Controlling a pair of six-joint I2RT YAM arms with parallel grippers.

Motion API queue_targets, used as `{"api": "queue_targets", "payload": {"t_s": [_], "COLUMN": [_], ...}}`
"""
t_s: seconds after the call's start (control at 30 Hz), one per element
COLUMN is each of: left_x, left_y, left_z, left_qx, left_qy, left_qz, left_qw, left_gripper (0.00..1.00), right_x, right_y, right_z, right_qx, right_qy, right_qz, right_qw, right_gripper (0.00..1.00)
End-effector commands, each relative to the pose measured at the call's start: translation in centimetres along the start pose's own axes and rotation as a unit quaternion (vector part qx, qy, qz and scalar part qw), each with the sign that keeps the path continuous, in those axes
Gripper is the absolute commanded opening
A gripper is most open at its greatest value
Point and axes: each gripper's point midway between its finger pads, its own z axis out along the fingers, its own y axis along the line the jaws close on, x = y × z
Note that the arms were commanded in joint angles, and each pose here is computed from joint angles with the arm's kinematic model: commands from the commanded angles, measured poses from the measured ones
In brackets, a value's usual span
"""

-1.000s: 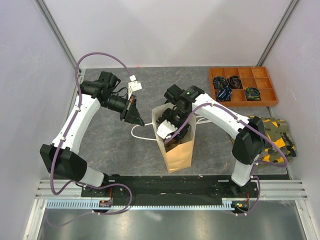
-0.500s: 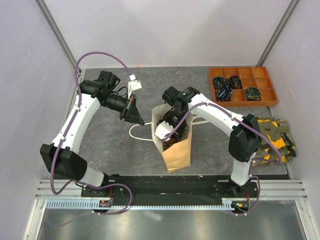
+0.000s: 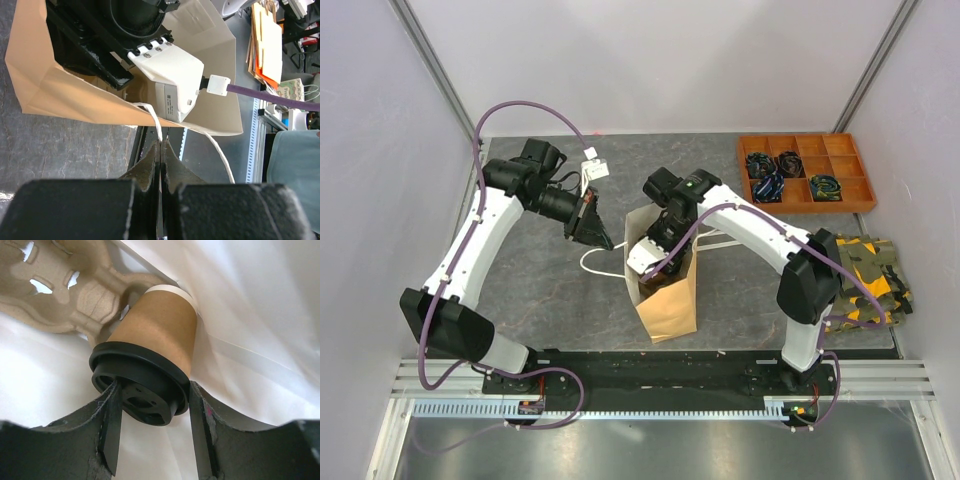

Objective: Pack the takeout coffee

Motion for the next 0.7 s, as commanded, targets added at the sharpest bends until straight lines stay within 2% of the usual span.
{"api": "queue_targets", "payload": {"t_s": [0.0, 0.47, 0.57, 0.6, 0.67], "left_x": [-1.7, -2.4, -2.1, -2.2, -1.9], "left_y": [-1.1, 0.9, 1.0, 1.0, 0.8], "left_z": [-0.4, 0.0, 0.0, -0.1, -0.1], "left_qx": [-0.009, -0.077, -0.082, -0.085, -0.085], "left_qy": [-0.017, -0.012, -0.010, -0.013, -0.013], "left_qz": [0.022, 0.008, 0.008, 0.012, 0.015], "left_qw": [1.000, 0.997, 0.997, 0.996, 0.996], "left_gripper": [0.02, 0.02, 0.02, 0.02, 0.02], "right_x": [-1.7, -2.6, -2.5, -2.5, -2.3], "right_y": [-1.4, -1.2, -1.1, -1.2, -0.7], "right_z": [-2.7, -5.5, -5.5, -5.4, -4.7], "right_qx": [0.041, 0.049, 0.047, 0.047, 0.033], "right_qy": [-0.012, 0.009, 0.013, 0.013, 0.014], "right_qz": [-0.023, -0.053, -0.038, -0.034, -0.028], "right_qw": [0.999, 0.997, 0.998, 0.998, 0.999], "right_gripper": [0.42, 0.40, 0.49, 0.63, 0.74]}}
